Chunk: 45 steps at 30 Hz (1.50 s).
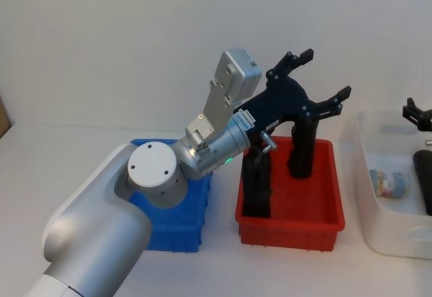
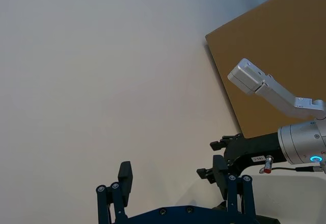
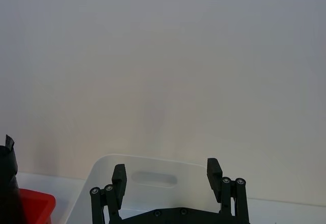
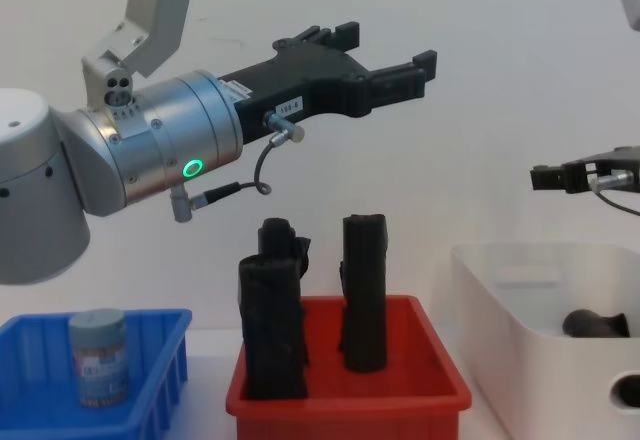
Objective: Pick the cotton swabs from the blue box and place them into the white box.
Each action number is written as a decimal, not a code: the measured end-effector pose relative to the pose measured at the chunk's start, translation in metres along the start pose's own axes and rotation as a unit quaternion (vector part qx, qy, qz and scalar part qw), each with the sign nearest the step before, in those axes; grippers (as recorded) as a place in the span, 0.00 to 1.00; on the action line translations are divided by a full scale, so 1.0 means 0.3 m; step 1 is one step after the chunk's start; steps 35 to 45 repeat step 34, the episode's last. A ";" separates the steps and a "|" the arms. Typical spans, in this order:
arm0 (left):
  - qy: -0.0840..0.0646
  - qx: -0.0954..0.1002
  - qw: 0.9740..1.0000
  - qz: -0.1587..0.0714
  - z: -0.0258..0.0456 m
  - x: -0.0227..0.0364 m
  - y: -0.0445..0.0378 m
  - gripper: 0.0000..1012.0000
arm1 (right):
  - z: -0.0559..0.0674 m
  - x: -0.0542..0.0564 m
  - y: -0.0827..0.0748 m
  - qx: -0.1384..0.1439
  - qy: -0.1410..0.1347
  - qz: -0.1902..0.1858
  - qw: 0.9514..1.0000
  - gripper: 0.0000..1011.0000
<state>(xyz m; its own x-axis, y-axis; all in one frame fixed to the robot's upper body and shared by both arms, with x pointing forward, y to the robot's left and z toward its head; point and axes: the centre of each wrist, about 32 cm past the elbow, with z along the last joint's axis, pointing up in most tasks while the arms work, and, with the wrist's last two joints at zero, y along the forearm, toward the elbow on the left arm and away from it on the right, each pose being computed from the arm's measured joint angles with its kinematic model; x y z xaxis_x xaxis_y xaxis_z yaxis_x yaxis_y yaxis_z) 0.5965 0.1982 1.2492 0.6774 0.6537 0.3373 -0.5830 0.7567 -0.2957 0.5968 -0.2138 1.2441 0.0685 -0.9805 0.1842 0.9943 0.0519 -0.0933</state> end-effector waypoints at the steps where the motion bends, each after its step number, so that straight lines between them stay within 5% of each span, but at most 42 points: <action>1: 0.000 0.000 1.000 0.000 0.000 0.000 0.000 0.99 | 0.002 0.000 0.000 0.000 0.001 0.001 1.000 0.99; 45: 0.000 0.000 1.000 0.000 0.000 0.000 0.000 0.99 | 0.020 0.003 -0.001 -0.001 0.006 0.008 1.000 0.99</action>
